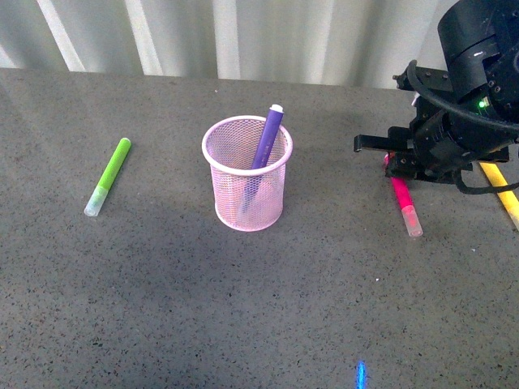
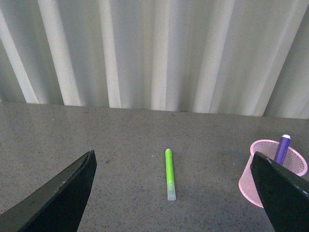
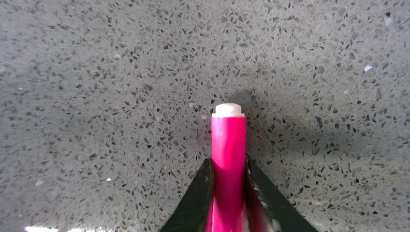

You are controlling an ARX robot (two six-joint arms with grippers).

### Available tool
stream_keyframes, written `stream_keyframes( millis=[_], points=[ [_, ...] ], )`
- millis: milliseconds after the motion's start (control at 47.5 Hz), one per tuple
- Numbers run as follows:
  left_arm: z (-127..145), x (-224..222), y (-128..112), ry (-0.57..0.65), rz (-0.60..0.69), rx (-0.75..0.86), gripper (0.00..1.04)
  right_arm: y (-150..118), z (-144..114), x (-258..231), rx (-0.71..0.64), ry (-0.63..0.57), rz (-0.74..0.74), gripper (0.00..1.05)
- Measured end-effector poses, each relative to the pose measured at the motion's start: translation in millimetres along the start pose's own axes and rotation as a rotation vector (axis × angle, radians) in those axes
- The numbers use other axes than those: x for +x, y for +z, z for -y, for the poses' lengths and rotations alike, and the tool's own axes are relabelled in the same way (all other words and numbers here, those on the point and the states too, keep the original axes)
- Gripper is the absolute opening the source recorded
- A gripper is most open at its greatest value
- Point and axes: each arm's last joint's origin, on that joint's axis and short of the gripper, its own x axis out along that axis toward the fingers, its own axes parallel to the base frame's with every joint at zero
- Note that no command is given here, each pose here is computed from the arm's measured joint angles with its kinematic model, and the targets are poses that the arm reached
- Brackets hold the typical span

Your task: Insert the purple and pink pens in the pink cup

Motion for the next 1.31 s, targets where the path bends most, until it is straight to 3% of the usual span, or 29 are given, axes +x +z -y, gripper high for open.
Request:
stream_keyframes(
  millis=[147, 295, 400, 484, 632, 758, 1305],
  points=[
    [0.0, 0.0, 0.1, 0.0, 0.0, 0.0, 0.98, -0.8, 2.2, -7.4, -0.021, 0.007, 0.095, 0.11],
    [0.0, 0.0, 0.1, 0.0, 0.0, 0.0, 0.98, 12.8, -12.7, -39.3, -0.127, 0.09, 0.357, 0.11],
    [0.0, 0.0, 0.1, 0.0, 0.0, 0.0, 0.98, 30.9, -51.5, -87.1, -0.261, 0.24, 0.653, 0.11],
    [0.0, 0.0, 0.1, 0.0, 0.0, 0.0, 0.98, 32.2, -84.9, -115.6, -0.356, 0.37, 0.793, 0.11],
    [0.0, 0.0, 0.1, 0.0, 0.0, 0.0, 0.98, 13.4, -126.5, -127.2, -0.47, 0.512, 0.845, 0.11],
    [0.0, 0.0, 0.1, 0.0, 0.0, 0.0, 0.98, 2.8, -140.9, -120.9, -0.498, 0.509, 0.816, 0.11],
    [0.0, 0.0, 0.1, 0.0, 0.0, 0.0, 0.98, -25.3, -159.4, -81.8, -0.52, 0.499, 0.742, 0.11]
  ],
)
